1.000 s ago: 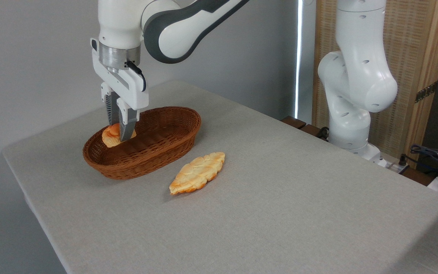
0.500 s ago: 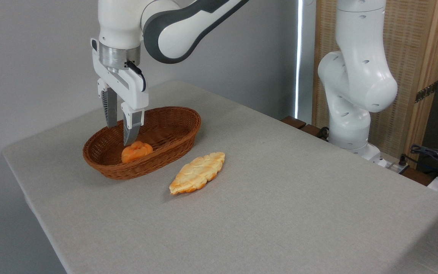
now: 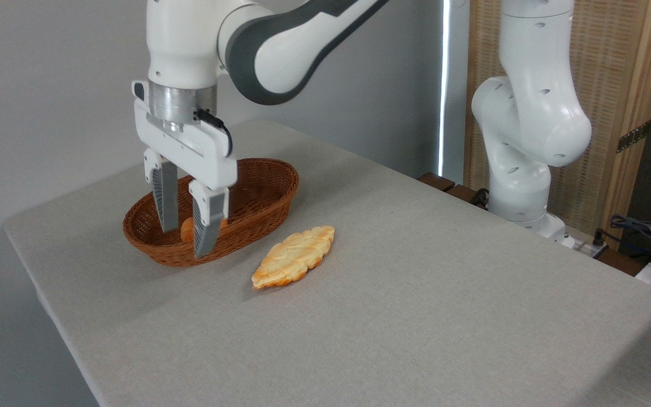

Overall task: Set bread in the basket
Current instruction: 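Raise the open gripper up out of the basket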

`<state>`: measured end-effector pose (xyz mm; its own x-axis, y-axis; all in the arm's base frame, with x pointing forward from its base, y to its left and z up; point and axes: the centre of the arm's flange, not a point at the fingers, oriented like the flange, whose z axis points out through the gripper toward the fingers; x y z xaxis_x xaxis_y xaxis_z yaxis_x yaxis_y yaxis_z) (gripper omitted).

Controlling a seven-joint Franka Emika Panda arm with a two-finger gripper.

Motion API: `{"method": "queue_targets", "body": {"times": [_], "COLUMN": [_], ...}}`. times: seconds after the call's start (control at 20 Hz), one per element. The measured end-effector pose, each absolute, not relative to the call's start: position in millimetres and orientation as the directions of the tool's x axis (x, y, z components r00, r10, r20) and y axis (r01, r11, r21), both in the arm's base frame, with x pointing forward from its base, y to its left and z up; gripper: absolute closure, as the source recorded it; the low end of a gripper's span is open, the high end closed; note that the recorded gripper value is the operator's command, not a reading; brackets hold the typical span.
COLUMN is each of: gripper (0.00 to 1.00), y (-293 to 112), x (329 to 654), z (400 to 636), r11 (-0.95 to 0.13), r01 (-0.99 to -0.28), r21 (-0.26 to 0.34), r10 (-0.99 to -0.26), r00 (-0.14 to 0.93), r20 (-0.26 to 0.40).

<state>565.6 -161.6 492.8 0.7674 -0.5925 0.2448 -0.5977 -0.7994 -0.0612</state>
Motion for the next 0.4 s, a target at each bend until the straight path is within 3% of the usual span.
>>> {"method": "queue_targets", "body": {"times": [0.1,0.25,0.4], "gripper": [0.00,0.00,0.00], "y": [-136,-107,-87], "x": [569,567,566], "z": [489,481,480], "r11": [-0.792,-0.724,-0.670], "r01": [-0.607,-0.688,-0.741], "r21": [-0.061,-0.043,-0.039], "r10": [-0.605,-0.688,-0.741], "r00": [0.769,0.715,0.665], "r20": [0.206,0.123,0.097]}}
